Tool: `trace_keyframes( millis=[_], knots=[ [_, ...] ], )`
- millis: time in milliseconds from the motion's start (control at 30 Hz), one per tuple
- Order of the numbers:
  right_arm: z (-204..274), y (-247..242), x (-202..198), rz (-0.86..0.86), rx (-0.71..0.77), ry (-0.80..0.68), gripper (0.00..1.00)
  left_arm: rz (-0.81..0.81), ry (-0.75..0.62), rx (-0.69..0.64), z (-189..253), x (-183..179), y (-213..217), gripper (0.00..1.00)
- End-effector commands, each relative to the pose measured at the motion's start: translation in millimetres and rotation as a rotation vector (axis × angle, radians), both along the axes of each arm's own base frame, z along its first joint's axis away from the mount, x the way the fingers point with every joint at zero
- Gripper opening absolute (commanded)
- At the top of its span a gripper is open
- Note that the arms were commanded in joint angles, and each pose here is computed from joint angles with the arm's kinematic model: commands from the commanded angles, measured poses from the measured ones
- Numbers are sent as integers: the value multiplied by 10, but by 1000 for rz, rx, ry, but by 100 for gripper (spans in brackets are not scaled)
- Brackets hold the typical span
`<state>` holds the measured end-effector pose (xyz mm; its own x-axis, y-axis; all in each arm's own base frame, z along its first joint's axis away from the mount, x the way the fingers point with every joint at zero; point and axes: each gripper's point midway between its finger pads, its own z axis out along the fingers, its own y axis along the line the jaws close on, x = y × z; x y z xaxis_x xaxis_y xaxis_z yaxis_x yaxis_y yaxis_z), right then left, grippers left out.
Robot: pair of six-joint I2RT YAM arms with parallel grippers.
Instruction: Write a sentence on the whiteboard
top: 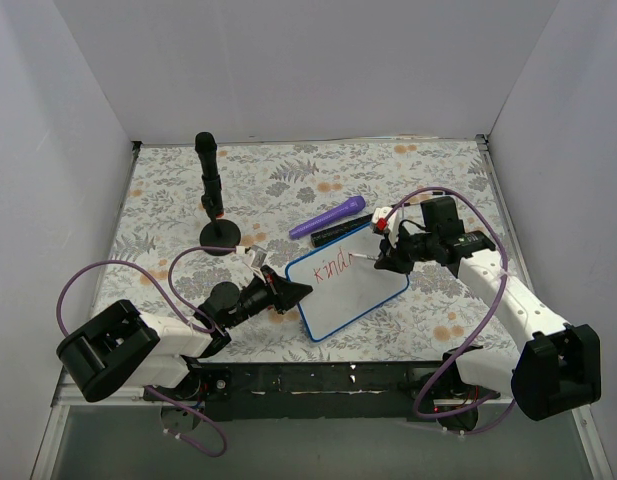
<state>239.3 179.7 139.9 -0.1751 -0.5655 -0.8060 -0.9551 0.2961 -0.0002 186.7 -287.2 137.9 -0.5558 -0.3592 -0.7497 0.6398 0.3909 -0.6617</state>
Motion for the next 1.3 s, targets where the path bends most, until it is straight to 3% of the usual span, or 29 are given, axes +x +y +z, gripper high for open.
trace_keyframes(
  millis=[0,800,1267],
  knots=[
    [183,9,219,-52,6,-72,1,-13,-62,-38,172,-10,-20,0],
    [-156,-127,-108,9,-57,4,1,-11,-65,-37,170,-10,-15,0],
    [166,-46,114,-21,1,-47,1,-12,-63,-35,161,-16,-13,0]
  ],
)
